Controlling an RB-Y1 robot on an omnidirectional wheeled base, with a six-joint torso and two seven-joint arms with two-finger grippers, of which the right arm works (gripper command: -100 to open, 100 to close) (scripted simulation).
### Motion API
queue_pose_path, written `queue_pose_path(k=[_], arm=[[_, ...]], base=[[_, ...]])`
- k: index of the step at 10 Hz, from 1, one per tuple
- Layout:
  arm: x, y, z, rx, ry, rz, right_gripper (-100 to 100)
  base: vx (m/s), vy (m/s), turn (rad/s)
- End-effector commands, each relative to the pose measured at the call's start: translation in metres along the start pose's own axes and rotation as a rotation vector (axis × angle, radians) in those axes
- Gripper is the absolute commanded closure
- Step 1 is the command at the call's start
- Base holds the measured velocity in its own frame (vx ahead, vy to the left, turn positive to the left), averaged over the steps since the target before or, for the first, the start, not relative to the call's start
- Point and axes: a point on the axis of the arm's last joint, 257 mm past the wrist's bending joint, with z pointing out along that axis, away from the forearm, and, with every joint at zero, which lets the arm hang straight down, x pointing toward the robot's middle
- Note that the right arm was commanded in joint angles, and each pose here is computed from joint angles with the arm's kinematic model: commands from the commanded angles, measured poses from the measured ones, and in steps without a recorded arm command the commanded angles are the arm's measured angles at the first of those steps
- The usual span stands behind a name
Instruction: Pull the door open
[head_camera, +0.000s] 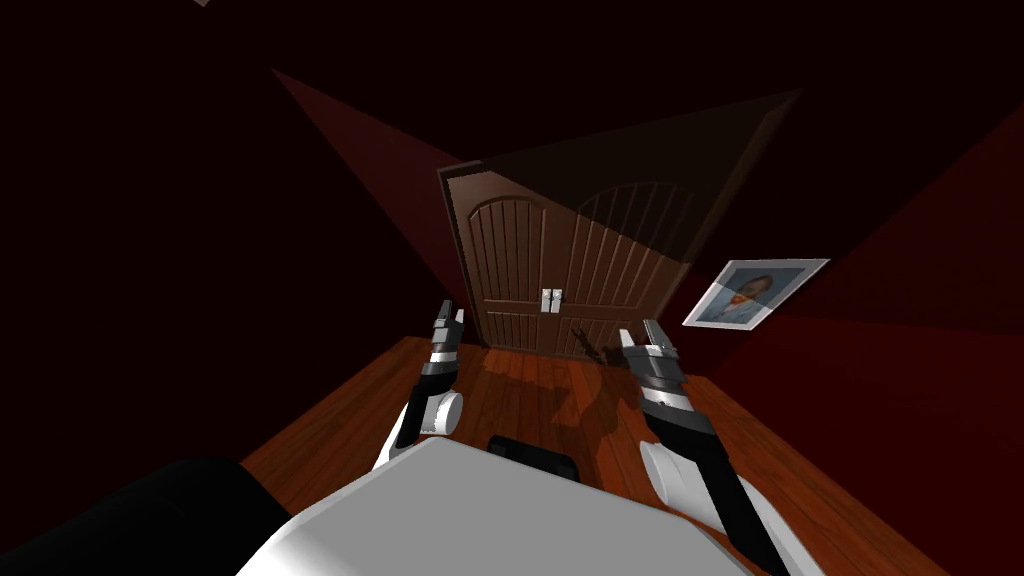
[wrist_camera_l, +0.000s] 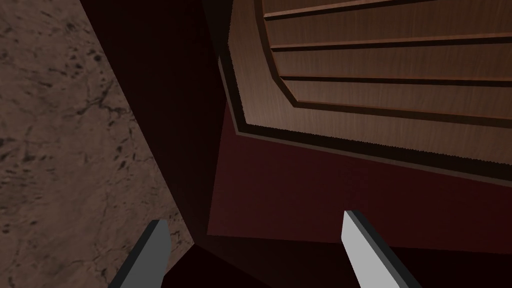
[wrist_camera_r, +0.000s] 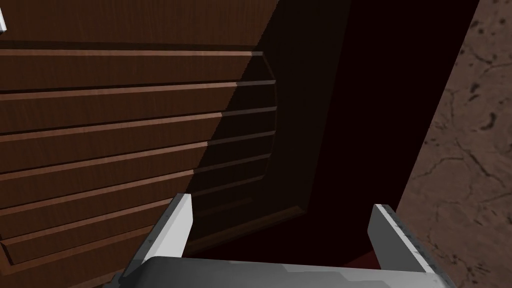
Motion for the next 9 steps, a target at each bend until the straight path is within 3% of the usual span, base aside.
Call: queue_pose_path(k=[1, 9], arm=[[-0.002, -0.016, -0.0025, 0.034, 0.004, -0.001, -100], [-0.01, -0.087, -0.0235, 0.194, 0.016, -0.001, -100]], base=[[0.116, 0.001, 0.003], [0.132, 0.017, 0.012]])
